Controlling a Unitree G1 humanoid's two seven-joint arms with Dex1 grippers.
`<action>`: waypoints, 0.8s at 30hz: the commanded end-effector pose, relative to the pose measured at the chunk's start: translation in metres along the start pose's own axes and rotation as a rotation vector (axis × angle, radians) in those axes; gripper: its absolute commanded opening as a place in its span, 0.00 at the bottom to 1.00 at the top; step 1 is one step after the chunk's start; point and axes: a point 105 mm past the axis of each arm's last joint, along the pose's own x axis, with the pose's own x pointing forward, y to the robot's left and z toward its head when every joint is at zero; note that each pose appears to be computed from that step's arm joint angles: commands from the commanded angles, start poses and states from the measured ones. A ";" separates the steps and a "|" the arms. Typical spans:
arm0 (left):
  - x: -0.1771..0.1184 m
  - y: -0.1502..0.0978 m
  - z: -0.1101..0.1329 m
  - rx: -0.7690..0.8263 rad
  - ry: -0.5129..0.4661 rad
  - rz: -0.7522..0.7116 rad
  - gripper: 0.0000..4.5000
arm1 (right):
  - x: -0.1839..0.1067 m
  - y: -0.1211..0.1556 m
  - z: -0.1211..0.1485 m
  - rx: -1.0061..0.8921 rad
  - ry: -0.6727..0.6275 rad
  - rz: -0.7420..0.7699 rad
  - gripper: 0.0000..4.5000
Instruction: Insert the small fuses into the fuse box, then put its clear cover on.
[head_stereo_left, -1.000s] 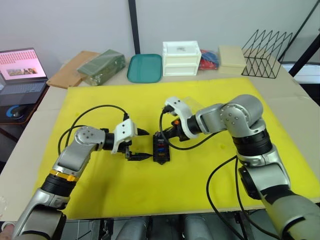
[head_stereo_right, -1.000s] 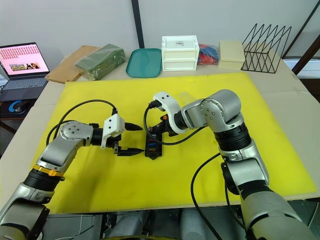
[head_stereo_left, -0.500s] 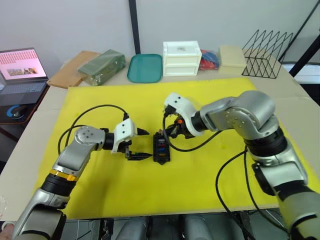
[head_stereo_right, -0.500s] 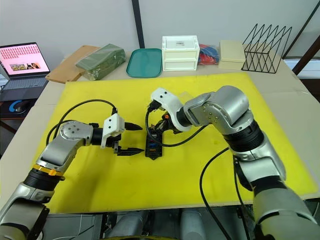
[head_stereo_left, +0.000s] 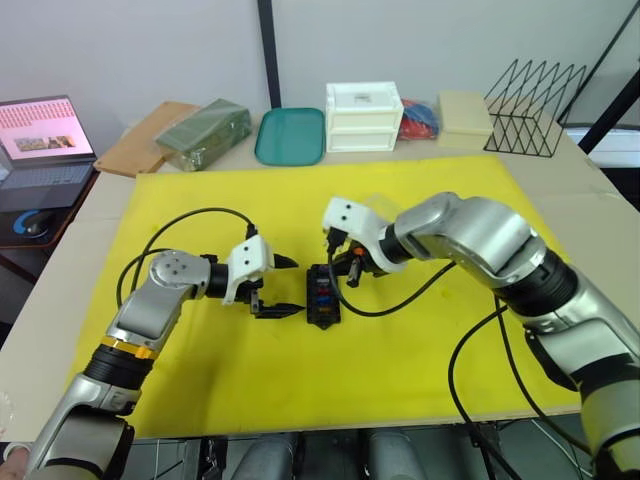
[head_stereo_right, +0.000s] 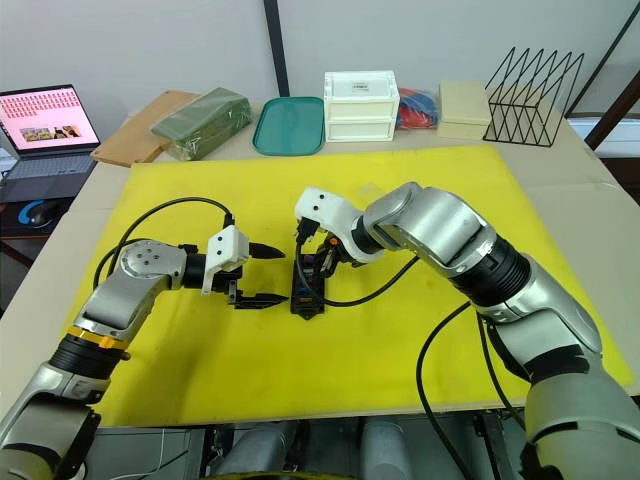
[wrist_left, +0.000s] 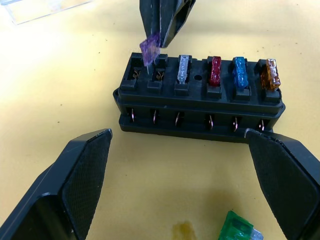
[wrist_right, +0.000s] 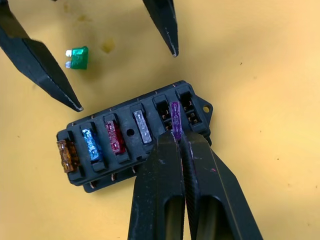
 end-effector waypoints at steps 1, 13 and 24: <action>-0.001 0.000 0.009 0.046 -0.017 0.002 1.00 | -0.009 -0.005 0.011 -0.073 -0.022 -0.022 0.02; 0.000 -0.002 0.010 0.041 -0.021 0.003 1.00 | -0.014 -0.002 0.019 -0.162 -0.025 0.028 0.02; 0.000 -0.004 0.010 0.040 -0.023 0.008 1.00 | -0.009 -0.003 0.014 -0.167 -0.004 0.034 0.02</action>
